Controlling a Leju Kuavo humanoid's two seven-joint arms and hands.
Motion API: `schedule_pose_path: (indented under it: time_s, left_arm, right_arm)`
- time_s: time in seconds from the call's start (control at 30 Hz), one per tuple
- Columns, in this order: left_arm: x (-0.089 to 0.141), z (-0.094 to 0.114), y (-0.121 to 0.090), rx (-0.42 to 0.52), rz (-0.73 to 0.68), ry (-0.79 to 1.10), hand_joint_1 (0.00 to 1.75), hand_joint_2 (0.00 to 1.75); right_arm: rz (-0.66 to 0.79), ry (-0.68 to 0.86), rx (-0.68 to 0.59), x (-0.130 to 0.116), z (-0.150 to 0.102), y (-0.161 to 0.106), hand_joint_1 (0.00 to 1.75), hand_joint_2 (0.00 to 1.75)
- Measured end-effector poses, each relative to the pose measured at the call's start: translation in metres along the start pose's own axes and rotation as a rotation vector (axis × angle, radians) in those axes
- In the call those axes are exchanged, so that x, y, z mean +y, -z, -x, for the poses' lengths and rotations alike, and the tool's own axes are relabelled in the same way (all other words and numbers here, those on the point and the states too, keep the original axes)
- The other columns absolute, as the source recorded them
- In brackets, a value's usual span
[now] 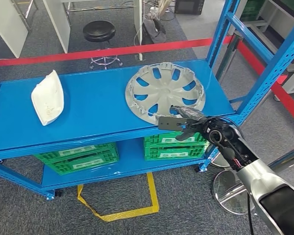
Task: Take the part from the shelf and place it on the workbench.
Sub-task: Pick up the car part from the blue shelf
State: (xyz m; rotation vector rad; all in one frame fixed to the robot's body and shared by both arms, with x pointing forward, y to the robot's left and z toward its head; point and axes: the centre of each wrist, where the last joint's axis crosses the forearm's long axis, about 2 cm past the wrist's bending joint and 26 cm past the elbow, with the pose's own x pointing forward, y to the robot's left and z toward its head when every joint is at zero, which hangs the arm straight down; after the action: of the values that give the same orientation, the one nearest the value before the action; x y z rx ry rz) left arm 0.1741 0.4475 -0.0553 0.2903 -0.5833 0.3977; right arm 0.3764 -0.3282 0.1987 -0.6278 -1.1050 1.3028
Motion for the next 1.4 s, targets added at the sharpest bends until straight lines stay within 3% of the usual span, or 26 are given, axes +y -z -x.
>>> schedule_pose_path:
  time_s: [0.97,1.4]
  left_arm:
    - [0.001,-0.003,0.001,-0.004,-0.001,0.01,0.0,0.0]
    - [0.001,-0.004,0.001,-0.005,-0.001,0.0,0.0,0.0]
  right_arm:
    - [0.004,-0.306,0.045,-0.026,0.058,0.015,0.0,1.75]
    - [0.002,-0.458,0.021,-0.035,0.059,0.026,0.0,1.75]
